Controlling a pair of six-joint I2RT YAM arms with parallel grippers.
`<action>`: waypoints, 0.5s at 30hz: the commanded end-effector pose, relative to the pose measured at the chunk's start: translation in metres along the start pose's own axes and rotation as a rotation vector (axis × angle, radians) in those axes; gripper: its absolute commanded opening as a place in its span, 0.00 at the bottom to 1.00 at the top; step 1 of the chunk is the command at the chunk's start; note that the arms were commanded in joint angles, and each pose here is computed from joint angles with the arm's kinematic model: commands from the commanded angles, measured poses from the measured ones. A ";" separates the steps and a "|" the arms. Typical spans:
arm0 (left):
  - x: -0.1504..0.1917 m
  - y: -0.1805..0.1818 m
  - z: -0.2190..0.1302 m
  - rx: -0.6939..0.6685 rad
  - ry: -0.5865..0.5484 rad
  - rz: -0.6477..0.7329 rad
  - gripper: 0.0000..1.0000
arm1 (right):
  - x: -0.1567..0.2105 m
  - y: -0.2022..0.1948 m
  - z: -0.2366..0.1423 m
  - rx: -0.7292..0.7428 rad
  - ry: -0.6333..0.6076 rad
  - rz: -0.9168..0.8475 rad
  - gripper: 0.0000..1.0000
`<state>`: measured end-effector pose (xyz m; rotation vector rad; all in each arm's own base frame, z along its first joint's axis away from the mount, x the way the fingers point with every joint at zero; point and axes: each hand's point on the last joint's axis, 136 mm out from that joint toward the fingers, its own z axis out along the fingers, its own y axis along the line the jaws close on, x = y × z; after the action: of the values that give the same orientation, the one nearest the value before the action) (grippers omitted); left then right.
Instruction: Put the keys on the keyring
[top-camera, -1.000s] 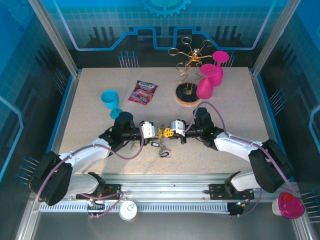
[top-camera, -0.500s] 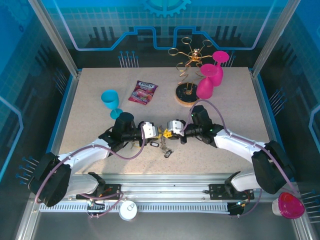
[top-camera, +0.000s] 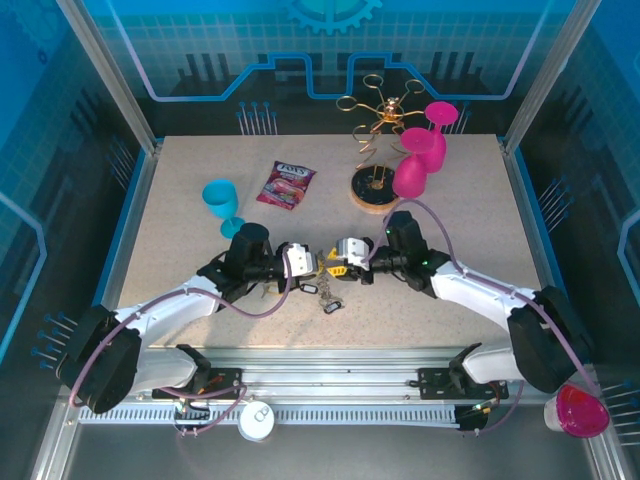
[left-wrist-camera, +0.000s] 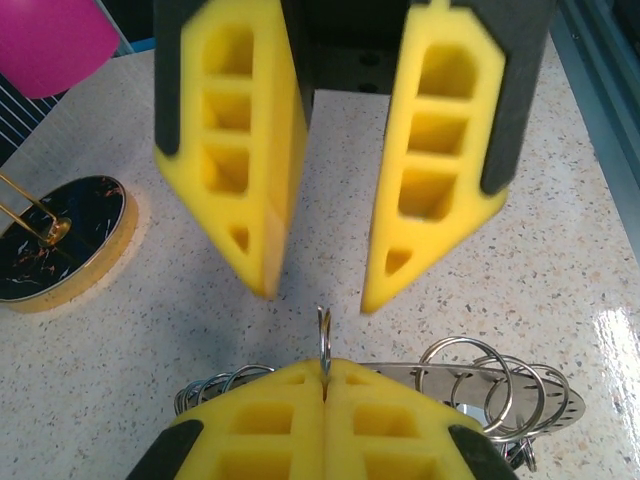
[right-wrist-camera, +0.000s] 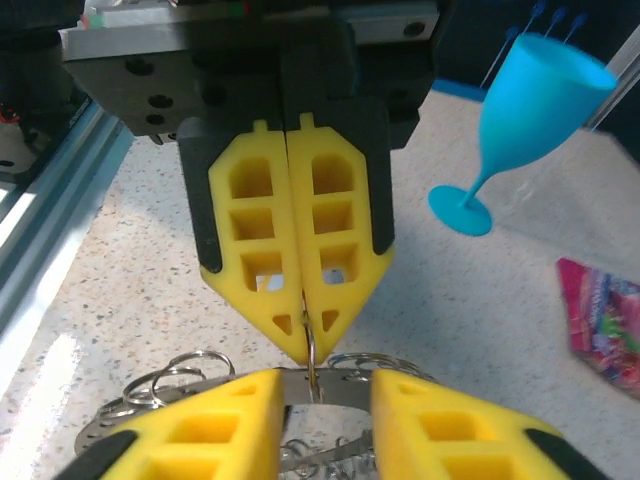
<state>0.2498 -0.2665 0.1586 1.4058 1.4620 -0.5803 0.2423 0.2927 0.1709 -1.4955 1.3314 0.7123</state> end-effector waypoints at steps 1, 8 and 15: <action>-0.023 0.002 -0.003 -0.012 -0.102 0.037 0.00 | -0.014 -0.006 -0.011 0.039 -0.095 -0.022 0.35; -0.029 -0.002 -0.002 -0.001 -0.182 0.017 0.00 | -0.009 0.001 -0.004 -0.005 -0.109 -0.012 0.33; -0.032 -0.006 -0.002 0.020 -0.201 0.016 0.00 | -0.014 -0.002 0.002 -0.020 -0.123 -0.019 0.25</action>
<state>0.2468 -0.2746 0.1770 1.3289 1.3521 -0.6488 0.2404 0.2924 0.1714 -1.4515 1.2784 0.7741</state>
